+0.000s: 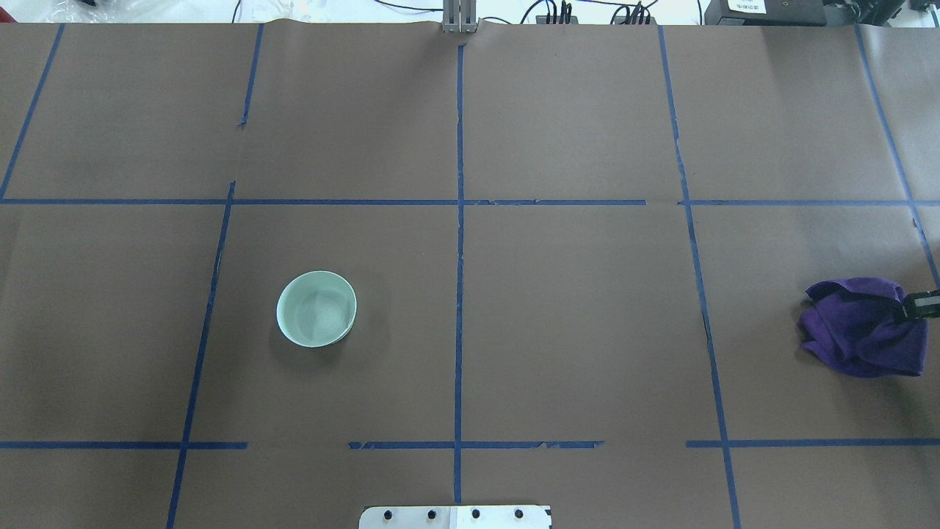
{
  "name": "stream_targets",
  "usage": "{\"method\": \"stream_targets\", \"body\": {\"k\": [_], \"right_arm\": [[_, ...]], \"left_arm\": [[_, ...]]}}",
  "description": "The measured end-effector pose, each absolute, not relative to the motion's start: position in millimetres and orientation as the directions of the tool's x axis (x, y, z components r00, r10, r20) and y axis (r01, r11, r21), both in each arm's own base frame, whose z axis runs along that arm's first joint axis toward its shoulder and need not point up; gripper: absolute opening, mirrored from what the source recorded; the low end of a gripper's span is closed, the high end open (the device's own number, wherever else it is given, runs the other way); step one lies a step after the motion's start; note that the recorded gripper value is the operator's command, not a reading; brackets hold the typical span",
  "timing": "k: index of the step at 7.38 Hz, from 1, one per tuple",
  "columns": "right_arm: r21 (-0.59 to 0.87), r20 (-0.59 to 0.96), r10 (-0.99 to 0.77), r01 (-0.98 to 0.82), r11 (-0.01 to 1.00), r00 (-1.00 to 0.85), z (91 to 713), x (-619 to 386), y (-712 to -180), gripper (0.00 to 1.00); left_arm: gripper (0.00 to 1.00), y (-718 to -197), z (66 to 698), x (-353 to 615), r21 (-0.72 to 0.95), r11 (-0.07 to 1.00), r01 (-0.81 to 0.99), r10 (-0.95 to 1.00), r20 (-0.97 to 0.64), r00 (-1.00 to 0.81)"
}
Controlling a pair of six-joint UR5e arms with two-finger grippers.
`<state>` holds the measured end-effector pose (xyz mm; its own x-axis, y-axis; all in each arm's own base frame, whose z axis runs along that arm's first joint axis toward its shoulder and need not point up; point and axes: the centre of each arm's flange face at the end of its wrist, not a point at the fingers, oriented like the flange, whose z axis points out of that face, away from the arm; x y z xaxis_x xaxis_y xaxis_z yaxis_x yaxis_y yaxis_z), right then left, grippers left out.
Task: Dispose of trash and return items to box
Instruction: 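Drop the yellow cup into the clear bin while the right gripper lifts the cloth away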
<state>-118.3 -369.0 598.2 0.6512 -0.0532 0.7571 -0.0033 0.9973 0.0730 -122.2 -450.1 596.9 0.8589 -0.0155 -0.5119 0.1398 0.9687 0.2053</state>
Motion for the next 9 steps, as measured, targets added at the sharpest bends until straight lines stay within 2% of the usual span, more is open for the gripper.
{"method": "stream_targets", "body": {"k": [4,9], "right_arm": [[0.041,0.83,0.056,-0.16,0.986,0.554,488,-42,-389,0.0],[0.118,0.833,0.05,-0.265,0.957,0.551,457,5,-406,0.0]], "left_arm": [[0.0,-408,685,-119,0.127,0.991,0.036,0.035,-0.52,0.854],[0.0,-390,749,-71,0.111,0.993,-0.028,0.098,-0.691,0.716]]}}
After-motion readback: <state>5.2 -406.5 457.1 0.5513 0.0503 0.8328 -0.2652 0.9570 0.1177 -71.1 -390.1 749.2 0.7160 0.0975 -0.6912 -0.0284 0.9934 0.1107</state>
